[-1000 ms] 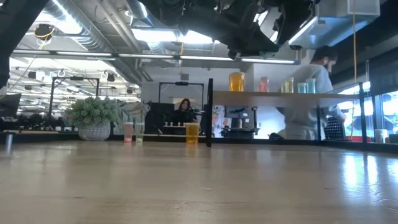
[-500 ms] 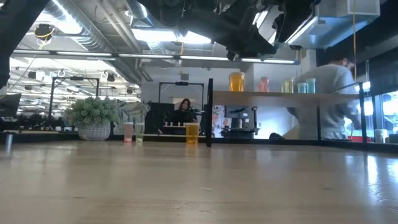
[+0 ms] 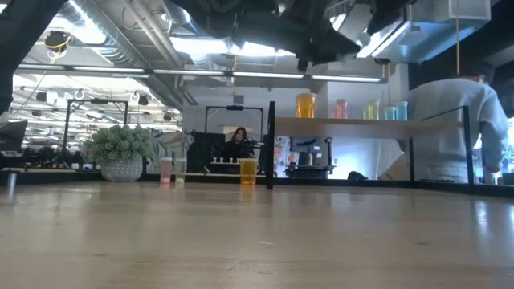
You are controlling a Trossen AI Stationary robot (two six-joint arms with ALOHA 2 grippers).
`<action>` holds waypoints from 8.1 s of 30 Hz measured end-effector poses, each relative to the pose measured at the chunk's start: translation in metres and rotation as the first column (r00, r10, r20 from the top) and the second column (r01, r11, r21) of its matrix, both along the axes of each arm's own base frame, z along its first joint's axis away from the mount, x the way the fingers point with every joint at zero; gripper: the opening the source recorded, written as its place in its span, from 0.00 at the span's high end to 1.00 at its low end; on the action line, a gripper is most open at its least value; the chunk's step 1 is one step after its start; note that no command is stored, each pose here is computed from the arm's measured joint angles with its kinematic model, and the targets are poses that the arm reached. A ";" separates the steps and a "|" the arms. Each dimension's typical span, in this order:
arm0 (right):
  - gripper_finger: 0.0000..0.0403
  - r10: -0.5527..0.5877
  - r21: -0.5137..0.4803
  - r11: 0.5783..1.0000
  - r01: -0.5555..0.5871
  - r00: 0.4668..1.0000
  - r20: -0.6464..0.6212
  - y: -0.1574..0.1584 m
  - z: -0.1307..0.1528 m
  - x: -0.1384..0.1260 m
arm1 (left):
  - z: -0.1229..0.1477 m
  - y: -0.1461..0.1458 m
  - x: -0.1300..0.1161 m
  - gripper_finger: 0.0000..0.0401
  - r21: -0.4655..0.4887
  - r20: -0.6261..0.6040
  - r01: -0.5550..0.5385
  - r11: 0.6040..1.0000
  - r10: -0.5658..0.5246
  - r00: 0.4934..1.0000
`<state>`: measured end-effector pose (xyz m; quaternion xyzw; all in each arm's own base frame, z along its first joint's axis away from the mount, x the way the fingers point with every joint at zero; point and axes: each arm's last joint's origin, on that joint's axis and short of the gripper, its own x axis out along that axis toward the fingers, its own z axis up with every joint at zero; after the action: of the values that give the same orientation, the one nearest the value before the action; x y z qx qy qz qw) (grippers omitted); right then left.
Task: Pick and place medicine bottles onto shelf by color
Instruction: Put the blue pill bottle on the shelf aligned with the other blue pill bottles
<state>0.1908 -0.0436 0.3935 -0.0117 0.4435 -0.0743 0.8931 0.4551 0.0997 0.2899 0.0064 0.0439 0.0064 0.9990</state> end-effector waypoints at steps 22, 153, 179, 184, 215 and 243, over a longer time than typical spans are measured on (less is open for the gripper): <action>0.46 0.020 -0.071 0.997 -0.003 0.968 0.248 0.010 0.032 -0.042 | 0.026 0.016 -0.008 0.83 -0.140 0.256 0.223 0.965 -0.182 0.949; 0.66 0.220 -0.200 0.963 -0.183 0.958 0.182 0.002 0.022 -0.003 | 0.027 0.035 -0.015 0.60 -0.198 0.253 0.301 0.933 -0.248 0.935; 0.66 -0.263 0.000 0.965 0.264 0.963 -0.064 -0.007 0.002 -0.029 | 0.028 0.056 -0.022 0.60 -0.193 0.256 0.266 0.944 -0.213 0.943; 0.66 -0.417 0.057 0.901 0.430 0.895 -0.159 -0.015 -0.004 -0.042 | 0.029 0.056 -0.023 0.60 -0.192 0.257 0.266 0.945 -0.213 0.943; 0.66 -0.644 0.061 0.685 0.726 0.642 -0.415 -0.102 -0.034 -0.055 | 0.055 0.045 -0.039 0.60 -0.030 0.189 0.144 0.989 -0.136 0.973; 0.66 -0.636 0.095 0.631 0.770 0.584 -0.504 -0.122 -0.065 -0.052 | 0.114 0.037 -0.062 0.60 0.186 -0.190 -0.163 0.969 0.198 0.962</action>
<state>0.1383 -0.1657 0.3281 0.2886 0.5990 -0.3524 0.6586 0.3934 0.1372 0.4040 0.0873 0.1471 0.1007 0.9801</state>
